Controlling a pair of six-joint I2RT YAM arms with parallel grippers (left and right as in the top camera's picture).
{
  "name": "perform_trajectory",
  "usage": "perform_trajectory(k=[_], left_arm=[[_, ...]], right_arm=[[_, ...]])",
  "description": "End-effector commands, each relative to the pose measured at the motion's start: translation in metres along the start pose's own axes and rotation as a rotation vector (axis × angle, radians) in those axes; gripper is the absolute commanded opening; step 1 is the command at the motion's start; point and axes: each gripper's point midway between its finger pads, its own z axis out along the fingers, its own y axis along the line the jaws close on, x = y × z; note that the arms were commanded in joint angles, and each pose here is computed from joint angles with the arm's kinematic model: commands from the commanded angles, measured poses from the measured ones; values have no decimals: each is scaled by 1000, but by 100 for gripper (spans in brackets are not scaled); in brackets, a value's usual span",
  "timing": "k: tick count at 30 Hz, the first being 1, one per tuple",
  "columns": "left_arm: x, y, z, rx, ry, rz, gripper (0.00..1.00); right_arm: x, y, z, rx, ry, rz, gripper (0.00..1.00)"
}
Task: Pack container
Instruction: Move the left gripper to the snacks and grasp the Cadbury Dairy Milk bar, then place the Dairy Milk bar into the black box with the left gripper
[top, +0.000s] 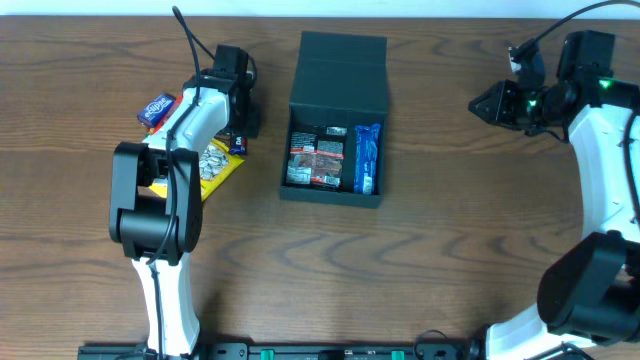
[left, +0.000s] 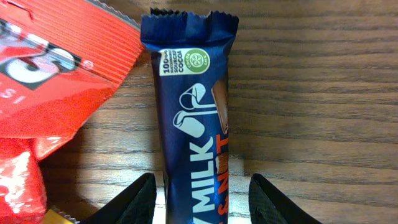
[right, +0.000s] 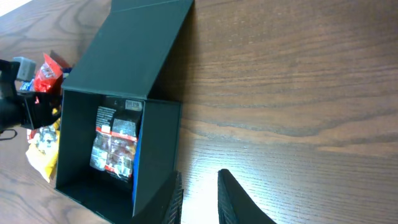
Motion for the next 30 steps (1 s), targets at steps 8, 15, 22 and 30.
perform_trajectory(k=[8,15,22,30], left_arm=[[8,0,11,4,35,6,42],[9,2,11,-6,39,6,34],[9,1,11,-7,37,-17,29],[-9,1,-12,-5,6,-33,26]], right_arm=[[-3,4,-3,-6,-10,-16,20],[-2,4,-3,-6,-10,-13,20],[-2,4,-3,-6,-10,-13,20],[-3,4,-3,-6,-13,-15,20]])
